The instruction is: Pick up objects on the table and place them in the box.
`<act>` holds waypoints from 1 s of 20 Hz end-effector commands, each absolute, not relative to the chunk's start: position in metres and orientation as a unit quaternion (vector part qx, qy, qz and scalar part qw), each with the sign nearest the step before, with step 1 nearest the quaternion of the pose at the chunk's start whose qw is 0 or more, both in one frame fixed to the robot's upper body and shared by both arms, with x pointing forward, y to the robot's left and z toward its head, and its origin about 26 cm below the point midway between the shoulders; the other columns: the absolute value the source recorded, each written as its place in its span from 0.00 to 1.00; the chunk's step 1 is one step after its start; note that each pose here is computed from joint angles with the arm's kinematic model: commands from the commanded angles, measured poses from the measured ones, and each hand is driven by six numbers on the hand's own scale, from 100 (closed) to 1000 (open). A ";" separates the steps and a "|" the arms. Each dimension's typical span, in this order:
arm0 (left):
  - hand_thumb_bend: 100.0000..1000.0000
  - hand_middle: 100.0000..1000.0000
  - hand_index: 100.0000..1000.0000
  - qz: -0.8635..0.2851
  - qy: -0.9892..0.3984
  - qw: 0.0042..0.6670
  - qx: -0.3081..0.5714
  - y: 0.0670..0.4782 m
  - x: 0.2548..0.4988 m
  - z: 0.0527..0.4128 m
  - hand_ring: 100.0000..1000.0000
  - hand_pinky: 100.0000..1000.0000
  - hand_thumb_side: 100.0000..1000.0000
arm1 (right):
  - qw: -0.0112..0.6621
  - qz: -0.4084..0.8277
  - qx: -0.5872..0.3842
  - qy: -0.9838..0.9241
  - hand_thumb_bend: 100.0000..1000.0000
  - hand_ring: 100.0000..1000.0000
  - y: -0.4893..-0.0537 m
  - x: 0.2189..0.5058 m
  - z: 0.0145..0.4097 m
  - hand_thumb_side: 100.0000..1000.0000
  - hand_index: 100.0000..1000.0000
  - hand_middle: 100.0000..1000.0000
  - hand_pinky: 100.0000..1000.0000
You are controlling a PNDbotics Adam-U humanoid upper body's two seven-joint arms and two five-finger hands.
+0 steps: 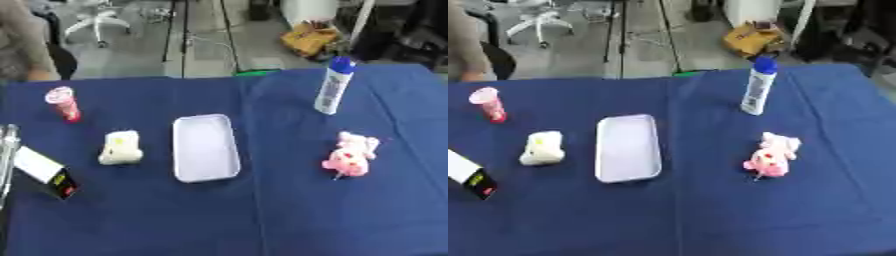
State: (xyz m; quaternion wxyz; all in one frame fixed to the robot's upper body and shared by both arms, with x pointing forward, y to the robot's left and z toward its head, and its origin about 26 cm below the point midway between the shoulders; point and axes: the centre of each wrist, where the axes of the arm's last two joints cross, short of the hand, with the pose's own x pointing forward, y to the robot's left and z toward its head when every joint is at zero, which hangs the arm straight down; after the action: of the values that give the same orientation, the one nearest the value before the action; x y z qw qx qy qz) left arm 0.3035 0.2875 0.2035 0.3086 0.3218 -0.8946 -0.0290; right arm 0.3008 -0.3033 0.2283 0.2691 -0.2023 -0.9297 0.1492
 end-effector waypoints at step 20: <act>0.34 0.74 0.85 -0.030 -0.888 0.315 0.332 0.293 0.305 0.202 0.70 0.77 0.94 | 0.266 0.143 -0.212 -0.930 0.22 0.78 -0.305 0.297 0.236 0.64 0.88 0.76 0.74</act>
State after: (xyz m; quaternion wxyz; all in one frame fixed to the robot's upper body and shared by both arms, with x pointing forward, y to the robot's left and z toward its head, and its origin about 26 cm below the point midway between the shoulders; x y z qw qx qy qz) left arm 0.3060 0.2907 0.1962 0.3249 0.3259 -0.8874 -0.0275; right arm 0.3001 -0.3038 0.2270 0.2810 -0.2052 -0.9269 0.1406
